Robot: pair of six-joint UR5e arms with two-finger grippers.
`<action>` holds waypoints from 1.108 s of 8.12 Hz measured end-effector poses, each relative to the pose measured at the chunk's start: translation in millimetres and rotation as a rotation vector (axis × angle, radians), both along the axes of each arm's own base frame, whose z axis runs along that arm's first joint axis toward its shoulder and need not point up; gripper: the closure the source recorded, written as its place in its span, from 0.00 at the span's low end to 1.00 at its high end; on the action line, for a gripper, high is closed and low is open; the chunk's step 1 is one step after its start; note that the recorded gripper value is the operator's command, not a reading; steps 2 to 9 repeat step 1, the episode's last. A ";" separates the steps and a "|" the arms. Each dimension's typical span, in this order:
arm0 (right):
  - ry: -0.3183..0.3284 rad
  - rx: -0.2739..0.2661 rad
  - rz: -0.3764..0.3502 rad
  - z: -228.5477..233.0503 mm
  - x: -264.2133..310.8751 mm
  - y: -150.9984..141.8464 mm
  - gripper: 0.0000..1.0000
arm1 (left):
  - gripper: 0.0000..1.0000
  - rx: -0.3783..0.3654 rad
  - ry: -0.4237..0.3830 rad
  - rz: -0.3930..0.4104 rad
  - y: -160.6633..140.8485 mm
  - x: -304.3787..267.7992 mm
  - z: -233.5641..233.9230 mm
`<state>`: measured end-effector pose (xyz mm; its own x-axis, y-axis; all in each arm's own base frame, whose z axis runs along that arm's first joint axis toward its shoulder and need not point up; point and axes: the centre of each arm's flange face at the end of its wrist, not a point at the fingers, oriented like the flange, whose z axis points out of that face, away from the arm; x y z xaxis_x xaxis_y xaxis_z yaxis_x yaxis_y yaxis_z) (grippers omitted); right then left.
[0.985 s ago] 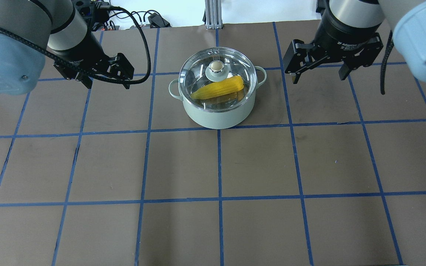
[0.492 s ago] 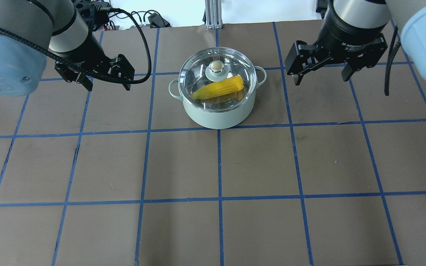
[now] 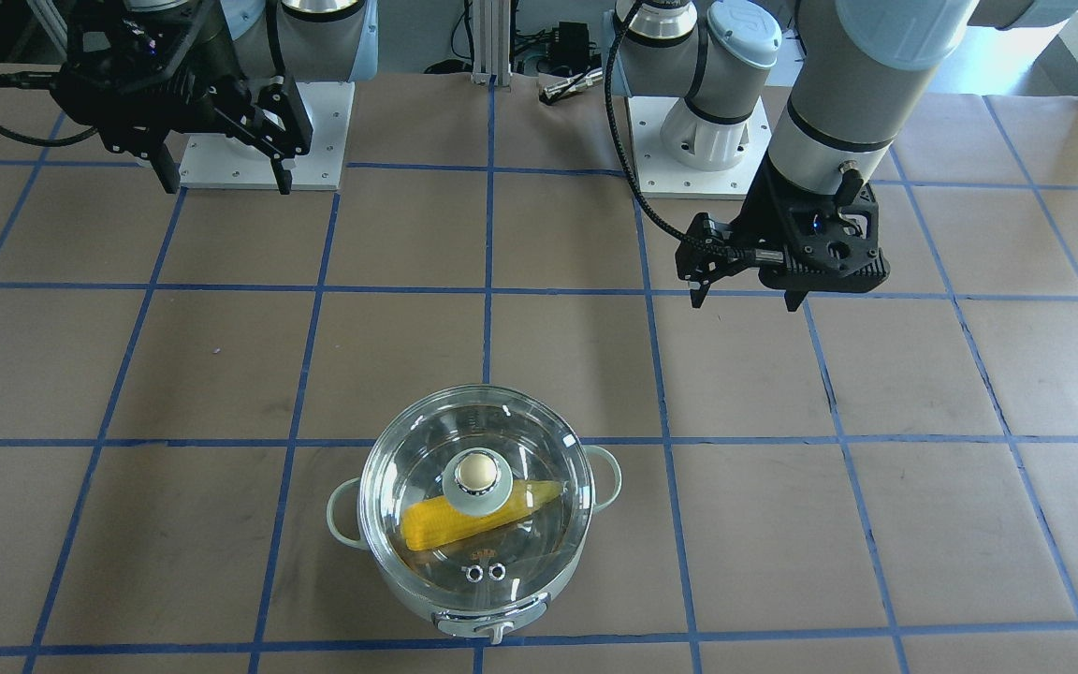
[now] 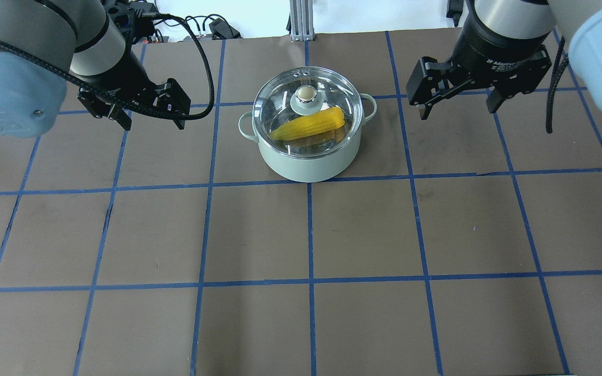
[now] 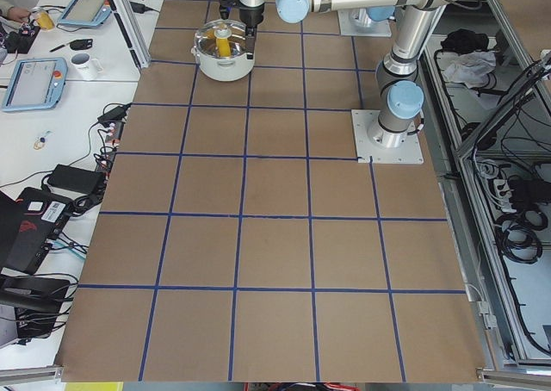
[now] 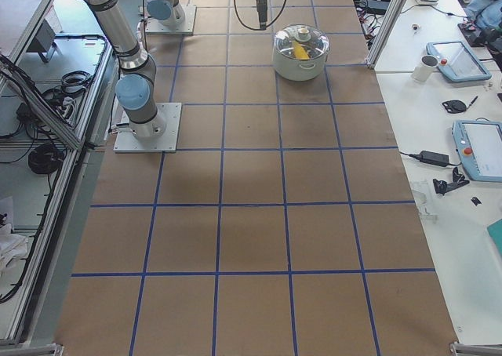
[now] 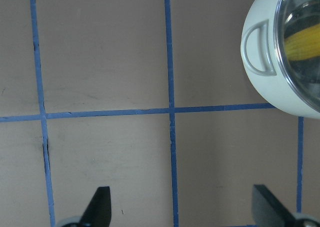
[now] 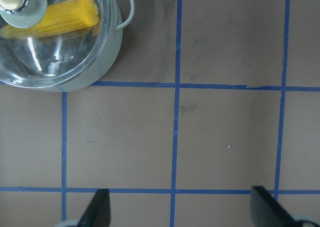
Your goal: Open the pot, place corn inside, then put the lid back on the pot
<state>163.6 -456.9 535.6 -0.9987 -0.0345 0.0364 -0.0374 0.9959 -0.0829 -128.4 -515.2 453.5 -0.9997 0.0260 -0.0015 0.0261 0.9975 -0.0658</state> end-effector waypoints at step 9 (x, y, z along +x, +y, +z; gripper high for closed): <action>0.000 -0.001 0.001 0.0 0.0 -0.2 0.00 | 0.00 0.001 0.000 0.000 -0.1 0.0 -0.4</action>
